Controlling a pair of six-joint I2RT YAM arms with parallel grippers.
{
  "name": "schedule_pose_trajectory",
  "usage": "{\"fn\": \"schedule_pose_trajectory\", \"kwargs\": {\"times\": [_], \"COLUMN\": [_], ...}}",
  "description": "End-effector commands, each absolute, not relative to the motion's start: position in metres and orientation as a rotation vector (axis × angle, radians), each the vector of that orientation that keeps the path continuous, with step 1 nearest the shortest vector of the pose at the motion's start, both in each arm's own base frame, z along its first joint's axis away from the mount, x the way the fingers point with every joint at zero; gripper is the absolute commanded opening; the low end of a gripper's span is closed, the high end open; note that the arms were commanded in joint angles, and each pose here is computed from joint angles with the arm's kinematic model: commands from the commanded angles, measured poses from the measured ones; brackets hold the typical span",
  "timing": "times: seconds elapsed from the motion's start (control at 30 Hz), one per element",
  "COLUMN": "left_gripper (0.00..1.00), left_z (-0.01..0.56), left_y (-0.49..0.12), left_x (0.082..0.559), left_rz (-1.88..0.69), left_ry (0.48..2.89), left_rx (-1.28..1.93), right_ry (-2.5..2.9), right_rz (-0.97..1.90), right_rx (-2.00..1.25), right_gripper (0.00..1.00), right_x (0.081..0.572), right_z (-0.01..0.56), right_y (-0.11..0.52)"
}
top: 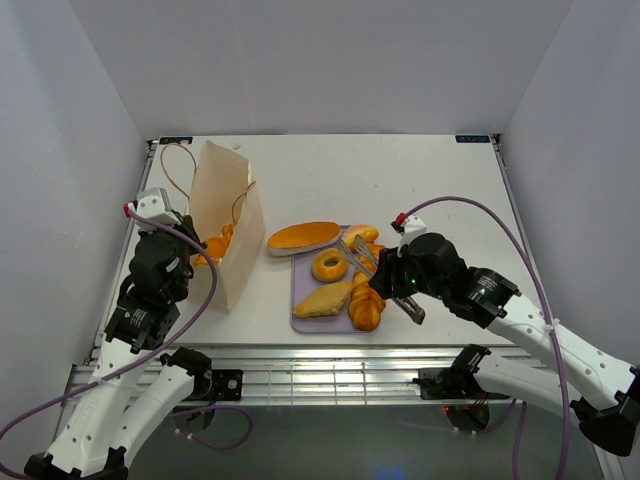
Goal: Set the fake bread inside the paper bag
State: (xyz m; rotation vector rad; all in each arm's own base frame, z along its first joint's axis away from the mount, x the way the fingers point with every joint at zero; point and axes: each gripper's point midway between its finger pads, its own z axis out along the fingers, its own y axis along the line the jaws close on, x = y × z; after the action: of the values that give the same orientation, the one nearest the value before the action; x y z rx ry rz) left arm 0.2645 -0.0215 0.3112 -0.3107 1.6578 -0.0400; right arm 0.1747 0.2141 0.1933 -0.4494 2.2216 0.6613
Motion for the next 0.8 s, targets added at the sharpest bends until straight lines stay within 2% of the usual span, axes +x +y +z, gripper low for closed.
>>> {"fn": "schedule_pose_trajectory", "kwargs": {"times": [0.0, 0.23, 0.77], "left_gripper": [0.00, 0.00, 0.00], "left_z": [0.318, 0.308, 0.307], "left_y": [-0.019, -0.023, -0.020], "left_x": [0.264, 0.264, 0.260], "left_rz": [-0.037, -0.051, -0.044], "left_ry": [1.621, 1.637, 1.619], "left_rx": [-0.313, -0.293, -0.293], "right_ry": [2.276, 2.313, 2.398], "right_rz": [0.580, 0.394, 0.412], "right_rx": [-0.343, -0.197, -0.122], "right_gripper": [0.53, 0.54, 0.59], "right_x": [0.174, 0.175, 0.163], "right_z": [0.183, 0.167, 0.132], "right_y": [0.194, 0.152, 0.143]}}
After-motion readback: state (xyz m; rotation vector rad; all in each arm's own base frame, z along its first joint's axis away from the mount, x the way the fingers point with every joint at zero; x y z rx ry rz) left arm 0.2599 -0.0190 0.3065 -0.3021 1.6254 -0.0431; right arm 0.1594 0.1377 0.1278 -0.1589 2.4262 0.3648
